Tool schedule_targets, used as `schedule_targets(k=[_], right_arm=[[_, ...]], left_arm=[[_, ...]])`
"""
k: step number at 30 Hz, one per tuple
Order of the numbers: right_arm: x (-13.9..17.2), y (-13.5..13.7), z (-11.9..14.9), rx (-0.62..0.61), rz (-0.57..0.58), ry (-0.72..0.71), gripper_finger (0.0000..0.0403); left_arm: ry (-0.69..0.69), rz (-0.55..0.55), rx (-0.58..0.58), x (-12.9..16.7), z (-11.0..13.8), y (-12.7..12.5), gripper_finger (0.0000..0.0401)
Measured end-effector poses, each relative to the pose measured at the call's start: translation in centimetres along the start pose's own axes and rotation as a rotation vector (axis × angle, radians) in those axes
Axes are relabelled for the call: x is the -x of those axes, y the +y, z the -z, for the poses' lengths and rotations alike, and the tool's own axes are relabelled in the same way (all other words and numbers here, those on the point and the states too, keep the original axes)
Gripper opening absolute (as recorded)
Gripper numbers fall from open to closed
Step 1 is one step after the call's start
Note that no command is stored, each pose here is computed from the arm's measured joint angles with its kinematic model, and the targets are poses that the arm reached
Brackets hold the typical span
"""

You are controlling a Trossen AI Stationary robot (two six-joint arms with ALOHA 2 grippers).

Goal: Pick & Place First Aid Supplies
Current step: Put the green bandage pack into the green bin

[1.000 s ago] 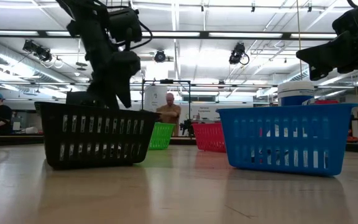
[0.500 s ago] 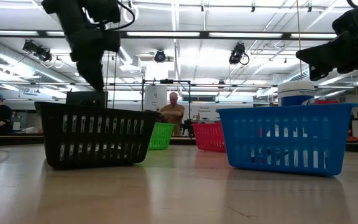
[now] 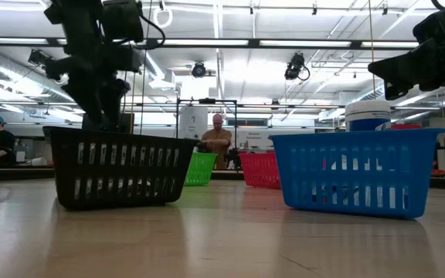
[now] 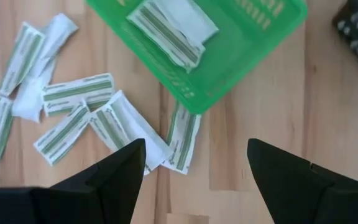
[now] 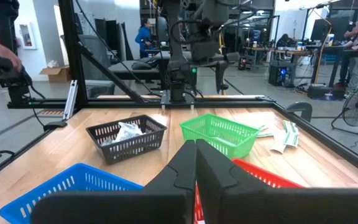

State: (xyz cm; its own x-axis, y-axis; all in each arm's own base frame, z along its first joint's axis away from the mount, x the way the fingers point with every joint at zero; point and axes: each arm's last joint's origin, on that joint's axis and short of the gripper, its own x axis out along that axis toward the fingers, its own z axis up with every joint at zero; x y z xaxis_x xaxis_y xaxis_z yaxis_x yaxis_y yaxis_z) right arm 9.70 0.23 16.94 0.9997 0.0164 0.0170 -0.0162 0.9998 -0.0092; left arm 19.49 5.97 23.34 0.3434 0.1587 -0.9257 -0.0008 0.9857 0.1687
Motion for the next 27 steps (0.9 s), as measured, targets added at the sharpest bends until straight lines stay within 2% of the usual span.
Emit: schedule_targets(k=[4, 13, 18, 27], right_arm=[[0.0, 0.0, 0.0, 0.0, 0.0, -0.001, 0.0013], [0.0, 0.0, 0.0, 0.0, 0.0, 0.0, 0.0013], [0.0, 0.0, 0.0, 0.0, 0.0, -0.001, 0.0013], [0.0, 0.0, 0.0, 0.0, 0.0, 0.0, 0.0013]], left_arm=[[0.002, 0.007, -0.056, -1.3, 0.7, -0.3, 0.0291], [-0.007, 0.0, -0.052, -3.2, 1.8, -0.3, 0.0291], [-0.027, 0.125, -0.014, -3.9, 2.2, 0.4, 0.0291], [-0.014, 0.146, -0.054, -5.8, 2.4, 1.9, 0.0291]])
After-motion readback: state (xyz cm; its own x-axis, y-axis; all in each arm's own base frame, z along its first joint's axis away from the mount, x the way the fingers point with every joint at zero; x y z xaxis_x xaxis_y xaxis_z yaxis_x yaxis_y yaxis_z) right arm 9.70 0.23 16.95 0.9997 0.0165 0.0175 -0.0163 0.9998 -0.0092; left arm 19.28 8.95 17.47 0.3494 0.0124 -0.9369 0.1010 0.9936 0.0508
